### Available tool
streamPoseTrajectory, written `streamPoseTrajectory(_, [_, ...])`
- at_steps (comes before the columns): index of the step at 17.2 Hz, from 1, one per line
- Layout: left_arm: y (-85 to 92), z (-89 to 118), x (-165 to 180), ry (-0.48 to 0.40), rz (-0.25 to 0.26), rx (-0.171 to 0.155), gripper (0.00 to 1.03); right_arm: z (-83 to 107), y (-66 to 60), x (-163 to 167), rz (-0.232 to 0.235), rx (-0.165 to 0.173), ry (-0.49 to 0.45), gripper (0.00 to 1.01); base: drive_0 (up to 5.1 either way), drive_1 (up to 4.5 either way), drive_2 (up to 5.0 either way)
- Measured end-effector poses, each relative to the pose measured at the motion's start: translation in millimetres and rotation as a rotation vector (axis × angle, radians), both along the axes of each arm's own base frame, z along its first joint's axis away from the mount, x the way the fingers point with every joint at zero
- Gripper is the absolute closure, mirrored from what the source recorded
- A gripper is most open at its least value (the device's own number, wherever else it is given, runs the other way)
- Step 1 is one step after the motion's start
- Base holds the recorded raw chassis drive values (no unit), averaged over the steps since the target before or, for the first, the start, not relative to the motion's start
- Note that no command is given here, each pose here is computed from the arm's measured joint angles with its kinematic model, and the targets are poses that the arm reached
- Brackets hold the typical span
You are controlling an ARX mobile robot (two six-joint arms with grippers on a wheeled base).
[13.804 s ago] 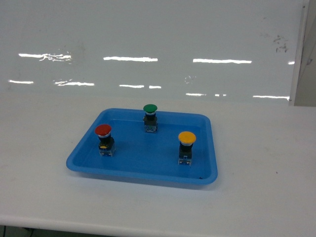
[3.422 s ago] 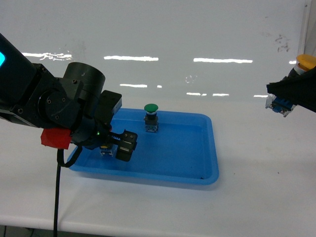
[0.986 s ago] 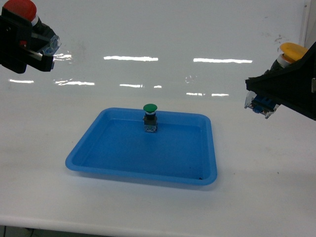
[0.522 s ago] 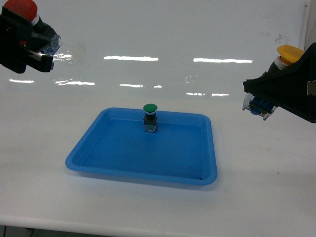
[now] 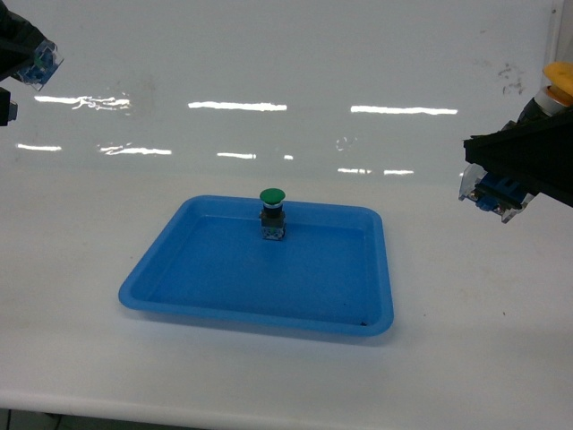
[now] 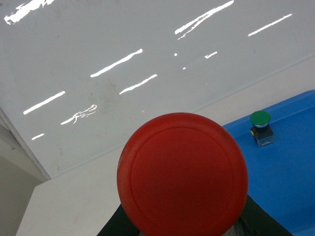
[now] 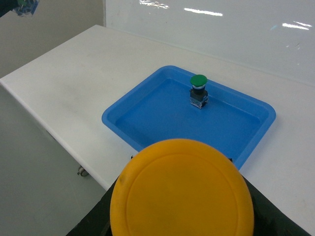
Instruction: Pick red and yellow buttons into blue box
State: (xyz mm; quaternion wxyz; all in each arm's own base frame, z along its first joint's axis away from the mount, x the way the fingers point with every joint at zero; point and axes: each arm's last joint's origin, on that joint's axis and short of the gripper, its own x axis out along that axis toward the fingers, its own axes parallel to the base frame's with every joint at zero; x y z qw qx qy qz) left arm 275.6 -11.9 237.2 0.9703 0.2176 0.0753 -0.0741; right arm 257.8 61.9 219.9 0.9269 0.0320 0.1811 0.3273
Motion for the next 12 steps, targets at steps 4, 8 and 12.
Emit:
streamPoseTrajectory(4, [-0.3, 0.0, 0.0, 0.0, -0.001, 0.0, 0.8, -0.2, -0.2, -0.1, -0.003, -0.001, 0.0, 0.6, 0.0, 0.0, 0.0])
streamPoseTrajectory(8, [-0.4, -0.2, 0.0, 0.0, -0.001, 0.0, 0.8, -0.1, -0.2, 0.0, -0.006, -0.001, -0.001, 0.6, 0.0, -3.94, 3.9])
streamPoseTrajectory(12, [-0.3, 0.0, -0.1, -0.002, -0.001, 0.0, 0.8, -0.1, -0.2, 0.0, -0.006, -0.001, -0.001, 0.6, 1.5, -4.56, 2.8])
